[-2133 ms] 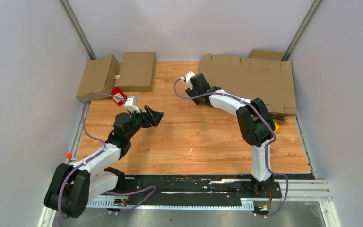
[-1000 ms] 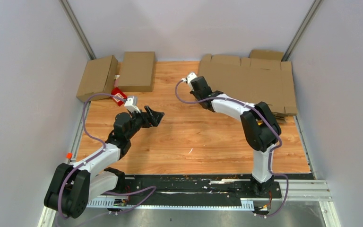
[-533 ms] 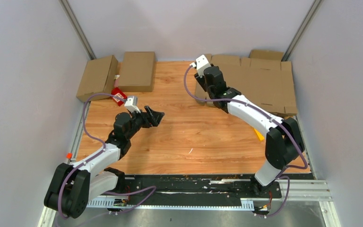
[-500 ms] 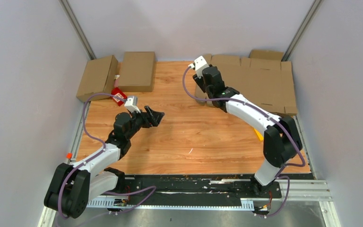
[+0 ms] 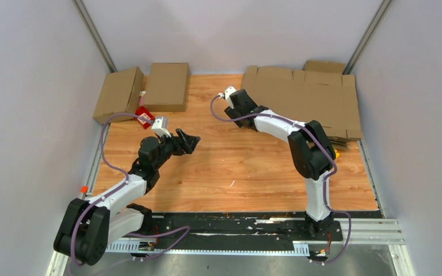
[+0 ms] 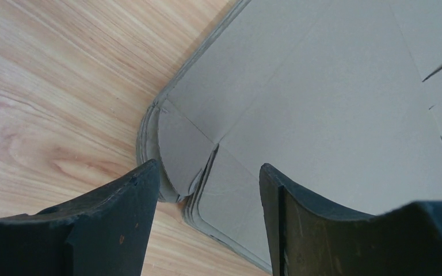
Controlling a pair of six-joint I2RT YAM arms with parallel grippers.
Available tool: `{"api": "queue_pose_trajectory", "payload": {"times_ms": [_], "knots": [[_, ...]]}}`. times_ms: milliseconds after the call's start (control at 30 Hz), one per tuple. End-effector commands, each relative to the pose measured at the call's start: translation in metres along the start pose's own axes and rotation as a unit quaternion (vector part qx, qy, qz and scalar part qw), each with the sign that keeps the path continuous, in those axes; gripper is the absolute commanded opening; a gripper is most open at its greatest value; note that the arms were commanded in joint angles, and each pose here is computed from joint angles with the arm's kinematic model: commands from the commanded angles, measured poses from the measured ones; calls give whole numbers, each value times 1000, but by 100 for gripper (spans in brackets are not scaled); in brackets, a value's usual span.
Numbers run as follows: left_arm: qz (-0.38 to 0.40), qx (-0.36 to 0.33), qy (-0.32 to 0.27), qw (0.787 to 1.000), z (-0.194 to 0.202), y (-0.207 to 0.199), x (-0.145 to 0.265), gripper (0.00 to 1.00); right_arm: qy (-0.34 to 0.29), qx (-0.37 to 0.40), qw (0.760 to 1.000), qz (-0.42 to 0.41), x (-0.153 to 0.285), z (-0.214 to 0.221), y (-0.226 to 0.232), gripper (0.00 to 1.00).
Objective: Fold the paper box
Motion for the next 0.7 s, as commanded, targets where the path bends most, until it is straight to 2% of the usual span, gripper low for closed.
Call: {"api": "queue_pose_trajectory", "payload": {"times_ms": [0,667], "knots": [[28,-19,-21,999,-17,-19,-3,95,-15,-12,1000,17,-3,-20,-10,64],[29,-19,-22,999,-17,-20,-3,95,-1,-6,1000,14,-11,-12,-2,64]]}}
Point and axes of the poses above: each gripper's point midway between its finger pads, its own x axis back along the fingers, its own y axis along the line the jaws close on, z = x × y, the point moved 1 cm from there along x, back along the fingers, and after that the axes turned 14 degrees about x, right-handed, at the moved point
